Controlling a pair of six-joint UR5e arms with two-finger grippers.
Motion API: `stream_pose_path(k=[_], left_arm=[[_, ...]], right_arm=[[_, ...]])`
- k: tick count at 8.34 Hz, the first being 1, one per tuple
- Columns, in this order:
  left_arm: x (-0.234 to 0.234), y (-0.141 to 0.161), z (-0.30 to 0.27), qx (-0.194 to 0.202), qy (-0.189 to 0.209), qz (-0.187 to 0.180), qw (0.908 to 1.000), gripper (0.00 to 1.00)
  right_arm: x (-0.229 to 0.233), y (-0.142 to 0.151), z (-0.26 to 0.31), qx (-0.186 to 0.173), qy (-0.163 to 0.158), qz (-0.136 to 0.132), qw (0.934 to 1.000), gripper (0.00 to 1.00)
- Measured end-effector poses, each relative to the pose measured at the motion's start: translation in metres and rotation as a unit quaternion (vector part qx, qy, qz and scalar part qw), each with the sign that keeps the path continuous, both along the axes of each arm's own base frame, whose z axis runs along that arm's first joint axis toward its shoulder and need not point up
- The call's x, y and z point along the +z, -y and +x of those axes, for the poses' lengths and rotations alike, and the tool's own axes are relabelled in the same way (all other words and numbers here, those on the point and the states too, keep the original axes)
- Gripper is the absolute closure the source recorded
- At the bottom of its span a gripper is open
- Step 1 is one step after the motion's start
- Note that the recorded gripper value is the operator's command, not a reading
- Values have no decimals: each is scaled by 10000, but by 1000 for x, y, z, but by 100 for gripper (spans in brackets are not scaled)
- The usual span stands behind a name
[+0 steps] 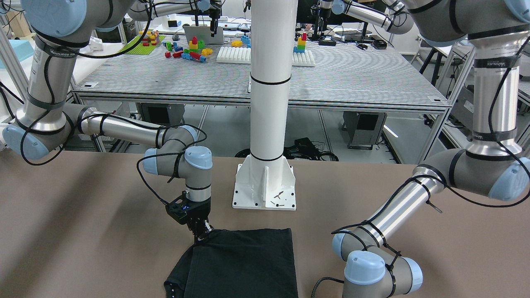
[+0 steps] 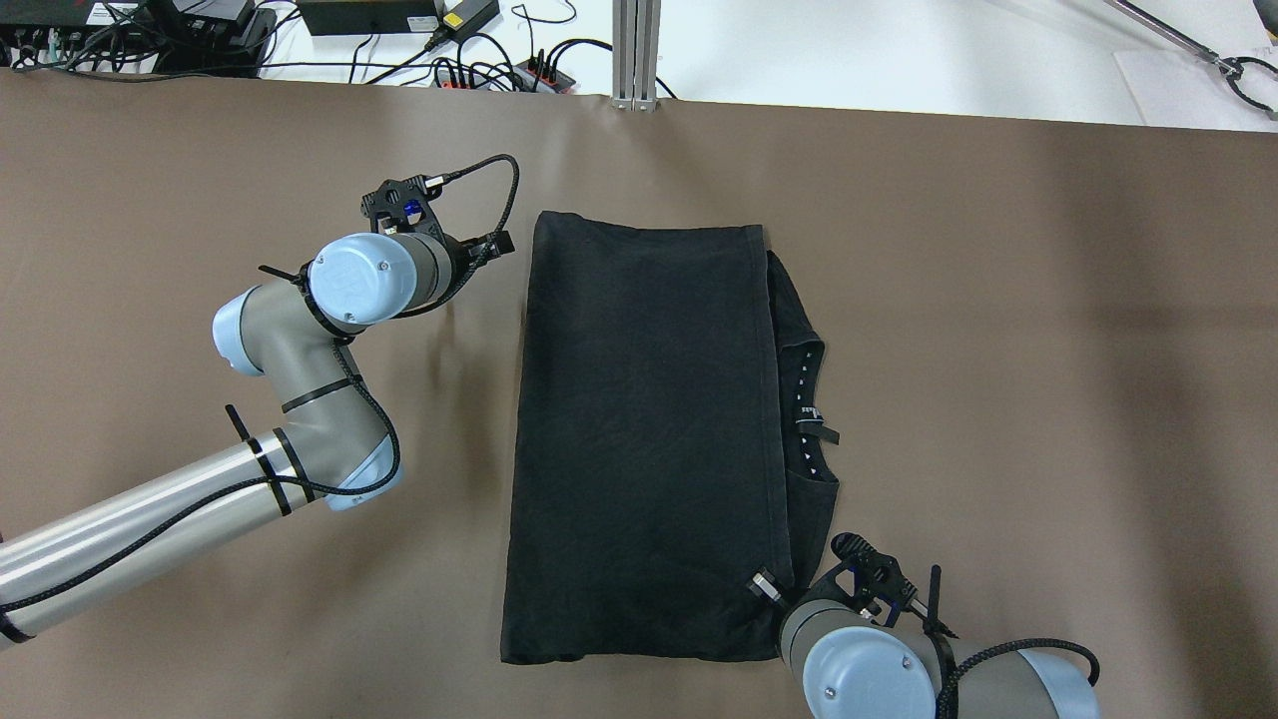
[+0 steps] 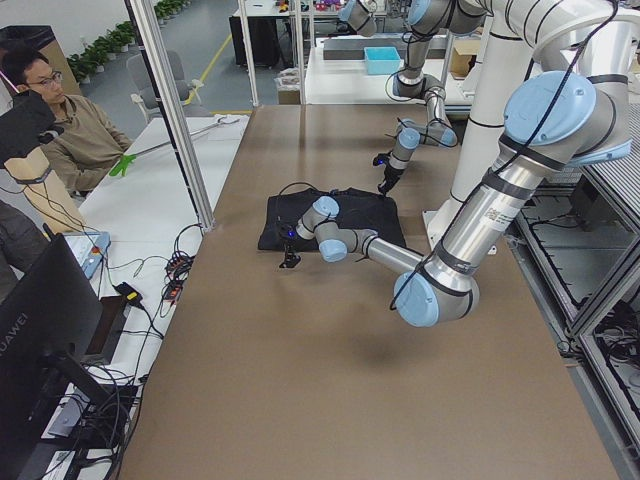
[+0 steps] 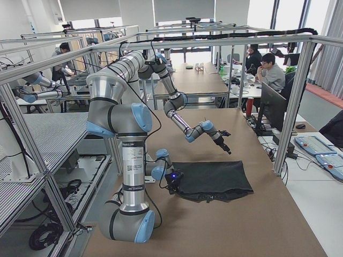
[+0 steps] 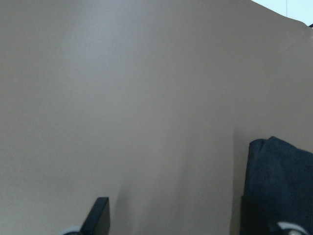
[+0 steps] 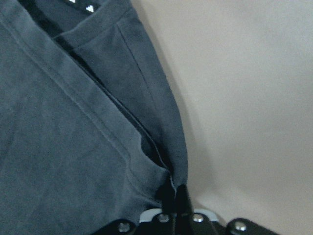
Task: Fold clothes
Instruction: 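Move both grippers to the shirt end nearest the robot and grasp it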
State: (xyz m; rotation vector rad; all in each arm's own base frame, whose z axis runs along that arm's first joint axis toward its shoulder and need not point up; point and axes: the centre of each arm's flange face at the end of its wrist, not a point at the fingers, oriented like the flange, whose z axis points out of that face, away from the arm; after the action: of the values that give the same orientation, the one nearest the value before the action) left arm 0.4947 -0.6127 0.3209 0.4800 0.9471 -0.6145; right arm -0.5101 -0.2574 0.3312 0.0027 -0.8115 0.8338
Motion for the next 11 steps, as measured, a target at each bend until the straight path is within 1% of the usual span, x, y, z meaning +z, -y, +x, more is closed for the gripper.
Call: stream_pose_path(k=[3, 4, 5, 6, 7, 8, 9, 10, 11], left_arm=[[-14, -6, -6, 26, -141, 70, 9999, 6], [-22, -17, -17, 14, -358, 68, 9993, 6], [-29, -43, -34, 79, -772, -53, 9970, 6], [-32, -88, -47, 234, -1224, -250, 9919, 5], [-30, -141, -52, 334, -1588, -470, 9856, 5], [-27, -191, -48, 335, -1851, -688, 9797, 6], [-24, -234, -38, 330, -2053, -911, 9739, 7], [-20, -272, -23, 347, -2204, -1160, 9679, 11], [-16, -304, -7, 390, -2278, -1341, 9636, 15]], right_arm=[[-31, -6, 21, -51, 327, 18, 9994, 100], [-39, -8, 29, -59, 422, 32, 9991, 100], [-41, -11, 38, -65, 477, 38, 9988, 100], [-42, -13, 44, -78, 511, 39, 9987, 100], [-42, -14, 46, -92, 532, 32, 9985, 100], [-42, -15, 46, -122, 538, 5, 9985, 100], [-42, -17, 46, -147, 552, -16, 9984, 100], [-43, -17, 45, -163, 561, -27, 9983, 100], [-43, -18, 44, -169, 562, -32, 9983, 100]])
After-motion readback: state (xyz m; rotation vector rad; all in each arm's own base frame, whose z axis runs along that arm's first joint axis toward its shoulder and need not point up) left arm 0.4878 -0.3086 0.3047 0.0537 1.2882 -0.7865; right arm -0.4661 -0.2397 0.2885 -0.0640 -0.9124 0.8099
